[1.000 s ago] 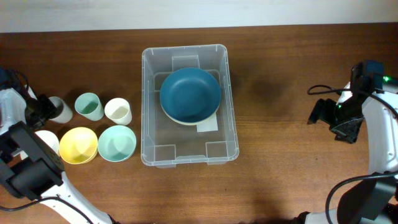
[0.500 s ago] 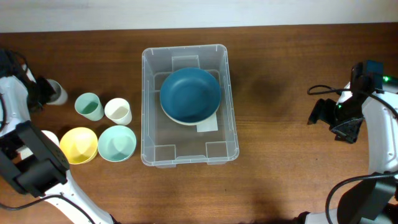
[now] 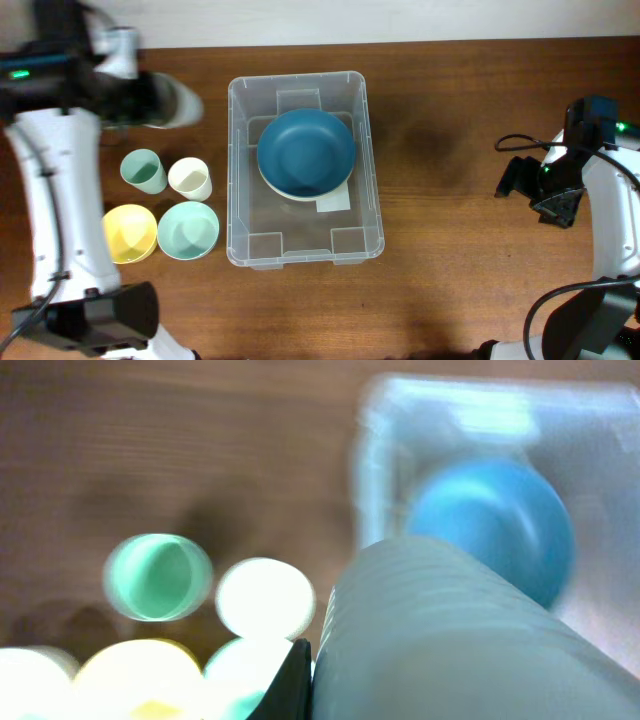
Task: Pack container
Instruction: 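Carry the grey cup into the container's front right area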
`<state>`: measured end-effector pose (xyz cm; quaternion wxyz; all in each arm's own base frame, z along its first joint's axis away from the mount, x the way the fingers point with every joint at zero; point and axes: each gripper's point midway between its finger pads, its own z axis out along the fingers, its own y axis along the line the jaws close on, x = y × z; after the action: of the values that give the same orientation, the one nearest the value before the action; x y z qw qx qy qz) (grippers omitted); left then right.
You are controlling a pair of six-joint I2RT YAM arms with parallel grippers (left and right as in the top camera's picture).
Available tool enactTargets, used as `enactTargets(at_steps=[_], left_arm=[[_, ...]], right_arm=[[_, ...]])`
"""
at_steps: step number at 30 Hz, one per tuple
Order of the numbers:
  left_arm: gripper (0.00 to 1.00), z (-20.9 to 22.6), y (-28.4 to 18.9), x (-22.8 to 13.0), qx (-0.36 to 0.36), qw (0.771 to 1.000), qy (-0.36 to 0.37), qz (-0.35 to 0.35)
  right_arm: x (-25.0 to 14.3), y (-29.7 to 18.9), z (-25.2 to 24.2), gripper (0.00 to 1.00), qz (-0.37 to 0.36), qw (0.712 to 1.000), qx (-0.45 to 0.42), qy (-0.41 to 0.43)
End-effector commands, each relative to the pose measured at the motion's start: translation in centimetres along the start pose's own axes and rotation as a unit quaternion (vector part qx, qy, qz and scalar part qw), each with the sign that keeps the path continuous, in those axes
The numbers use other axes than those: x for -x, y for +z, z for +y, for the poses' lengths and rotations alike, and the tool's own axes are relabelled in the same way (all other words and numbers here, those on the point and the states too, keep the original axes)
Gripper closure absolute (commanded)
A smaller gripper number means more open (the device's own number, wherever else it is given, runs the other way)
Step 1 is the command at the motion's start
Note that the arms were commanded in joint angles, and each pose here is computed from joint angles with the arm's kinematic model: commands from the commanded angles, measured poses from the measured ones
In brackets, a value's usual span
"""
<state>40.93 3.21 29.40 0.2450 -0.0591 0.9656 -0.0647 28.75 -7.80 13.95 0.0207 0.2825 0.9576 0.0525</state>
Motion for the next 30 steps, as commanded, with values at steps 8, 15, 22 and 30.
enactTargets(at_steps=[8, 15, 22, 30], left_arm=[[1.0, -21.7, 2.0, -9.1, -0.136, 0.939, 0.302, 0.09], [0.99, -25.9, 7.5, -17.1, -0.136, 0.895, 0.37, 0.207], [0.99, -24.8, 12.6, -21.3, -0.112, 0.876, 0.371, 0.285], [1.0, -23.8, 16.9, -23.7, -0.108, 0.875, 0.372, 0.291]], right_arm=[[-0.2, -0.3, 0.4, 0.16, -0.005, 1.0, 0.009, -0.009], [-0.3, -0.3, 0.4, 0.16, -0.003, 1.0, 0.008, -0.008], [-0.3, -0.3, 0.4, 0.16, -0.003, 1.0, 0.008, -0.008], [-0.3, -0.3, 0.4, 0.16, -0.002, 1.0, 0.008, -0.008]])
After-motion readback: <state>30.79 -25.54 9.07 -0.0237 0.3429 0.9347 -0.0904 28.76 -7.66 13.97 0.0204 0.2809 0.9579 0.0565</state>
